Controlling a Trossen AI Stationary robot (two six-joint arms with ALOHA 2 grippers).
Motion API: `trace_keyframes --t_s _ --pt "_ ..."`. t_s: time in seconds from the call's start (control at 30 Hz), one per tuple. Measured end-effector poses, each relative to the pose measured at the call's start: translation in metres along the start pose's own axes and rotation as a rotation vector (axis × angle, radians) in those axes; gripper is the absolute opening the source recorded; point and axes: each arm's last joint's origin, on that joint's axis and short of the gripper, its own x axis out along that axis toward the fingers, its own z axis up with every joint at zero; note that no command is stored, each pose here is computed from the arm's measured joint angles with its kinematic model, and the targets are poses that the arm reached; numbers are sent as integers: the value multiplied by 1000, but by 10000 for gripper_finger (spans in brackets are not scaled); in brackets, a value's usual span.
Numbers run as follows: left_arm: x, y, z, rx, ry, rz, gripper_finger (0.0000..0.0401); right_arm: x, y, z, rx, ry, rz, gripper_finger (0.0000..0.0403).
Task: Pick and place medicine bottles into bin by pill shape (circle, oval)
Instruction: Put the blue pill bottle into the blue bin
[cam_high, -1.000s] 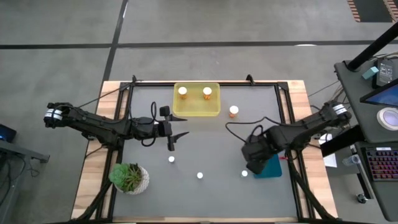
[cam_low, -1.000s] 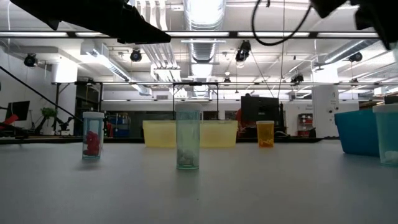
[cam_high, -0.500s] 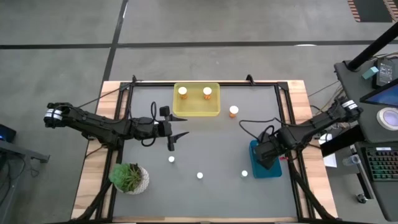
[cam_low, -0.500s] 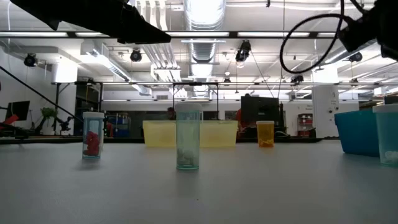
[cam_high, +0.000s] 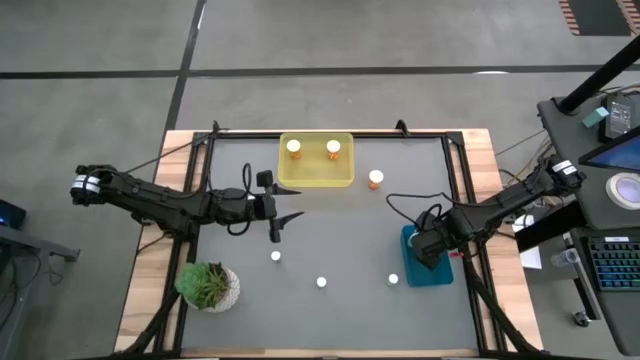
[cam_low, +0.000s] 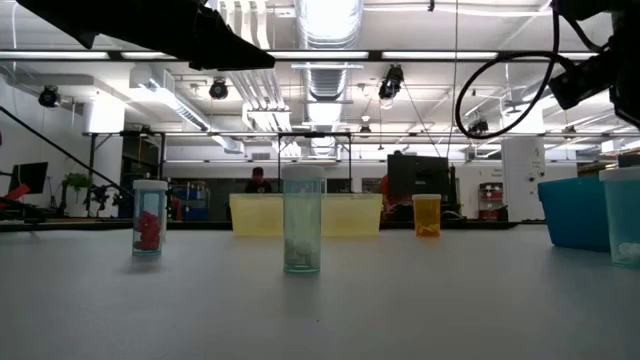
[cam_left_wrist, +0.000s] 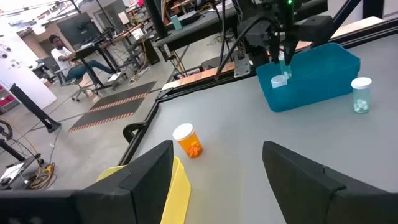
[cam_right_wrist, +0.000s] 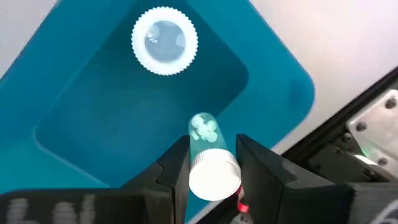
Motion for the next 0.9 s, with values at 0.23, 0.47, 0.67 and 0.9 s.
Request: trace_keyframes --t_s 0.23,0.47,0.67,0.9 --pt "0 0 0 -1 -3 1 232 3 1 3 4 -70 -9 109" --pt "0 0 0 -2 -4 1 232 8 -2 6 24 -79 -16 109" --pt "0 1 2 -8 -18 6 232 16 -6 6 31 -80 -47 109" --pt "0 1 2 -9 -22 7 232 20 -5 7 41 -95 -32 109"
